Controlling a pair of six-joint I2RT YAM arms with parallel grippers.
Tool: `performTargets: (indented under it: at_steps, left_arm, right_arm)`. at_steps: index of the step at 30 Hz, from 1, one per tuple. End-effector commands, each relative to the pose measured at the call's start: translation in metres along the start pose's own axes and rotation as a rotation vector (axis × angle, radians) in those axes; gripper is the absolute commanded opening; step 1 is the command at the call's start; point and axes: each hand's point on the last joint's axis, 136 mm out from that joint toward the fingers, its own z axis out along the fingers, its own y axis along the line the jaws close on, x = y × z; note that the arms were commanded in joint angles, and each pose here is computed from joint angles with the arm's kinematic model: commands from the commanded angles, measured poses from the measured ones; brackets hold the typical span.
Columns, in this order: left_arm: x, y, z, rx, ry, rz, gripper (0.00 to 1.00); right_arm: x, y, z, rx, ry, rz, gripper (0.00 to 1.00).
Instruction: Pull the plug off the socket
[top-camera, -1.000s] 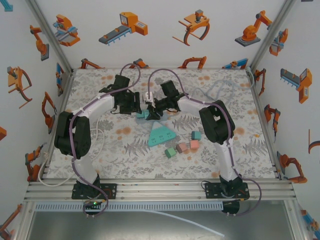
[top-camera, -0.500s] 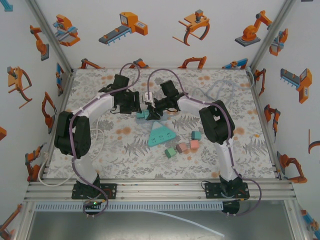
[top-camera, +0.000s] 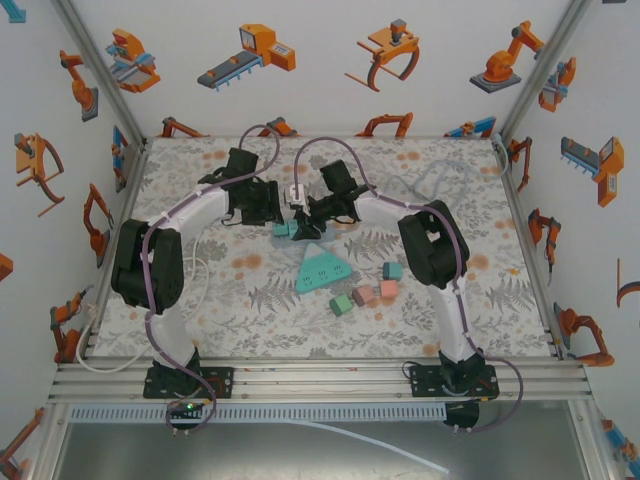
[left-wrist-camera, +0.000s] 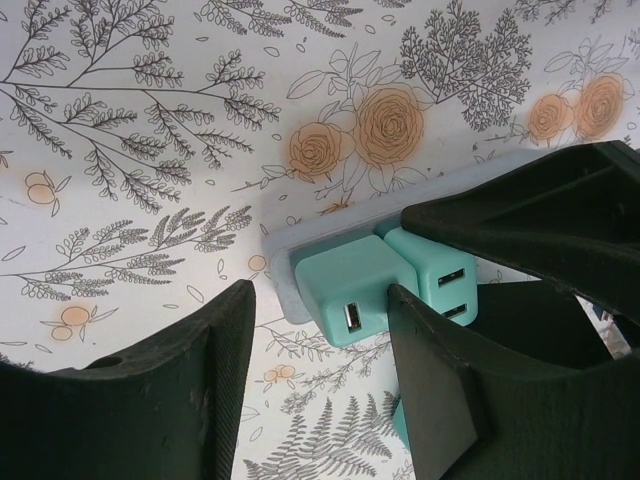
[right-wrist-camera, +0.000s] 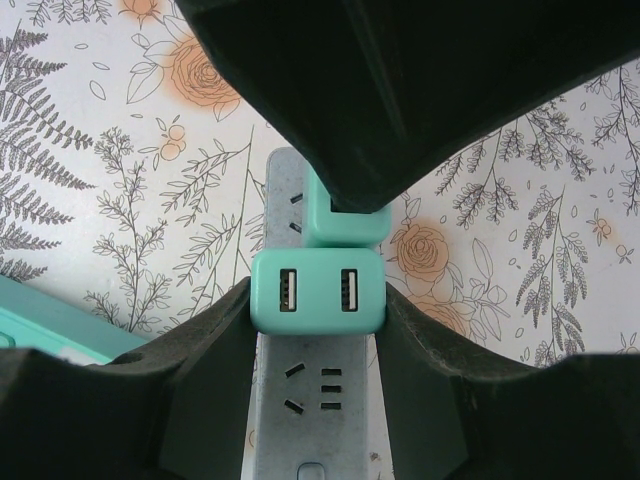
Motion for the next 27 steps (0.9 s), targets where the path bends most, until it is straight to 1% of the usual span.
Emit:
performTargets:
  at_steps: [1,3,5,7,10,13,19,22,24,27]
  left_arm:
    - [0.047,0.027,0.016,-0.088,0.139,0.000,0.53]
    - [0.057,0.026,0.019,-0.076,0.166,0.004,0.53]
    - [0.070,0.024,0.022,-0.071,0.203,0.010,0.53]
    - [0.087,0.022,0.026,-0.081,0.238,0.028,0.53]
    - [0.109,0.026,0.031,-0.122,0.278,0.050,0.53]
    - [0.122,0.035,0.035,-0.156,0.306,0.052,0.53]
    - [0.121,0.038,0.037,-0.169,0.302,0.052,0.53]
    - [0.118,0.037,0.036,-0.173,0.293,0.056,0.52]
    - [0.119,0.039,0.037,-0.179,0.296,0.056,0.52]
    - [0.119,0.042,0.035,-0.190,0.299,0.058,0.52]
  right_arm:
    - [-0.008,0.011,0.011,-0.064,-0.036,-0.030,0.16]
    - [-0.015,0.012,0.011,-0.079,-0.062,-0.034,0.08]
    - [-0.026,0.010,0.009,-0.079,-0.089,-0.030,0.03]
    - [-0.035,0.006,0.005,-0.063,-0.110,-0.034,0.00]
    - [-0.047,0.003,-0.001,-0.029,-0.130,-0.047,0.00]
    - [-0.060,0.001,-0.008,-0.010,-0.153,-0.044,0.00]
    - [-0.089,-0.007,-0.022,0.033,-0.254,-0.044,0.00]
    - [-0.098,-0.005,-0.026,0.022,-0.285,-0.067,0.00]
    - [-0.098,-0.004,-0.025,0.023,-0.283,-0.069,0.00]
    - [-0.087,0.000,-0.025,0.042,-0.242,-0.106,0.00]
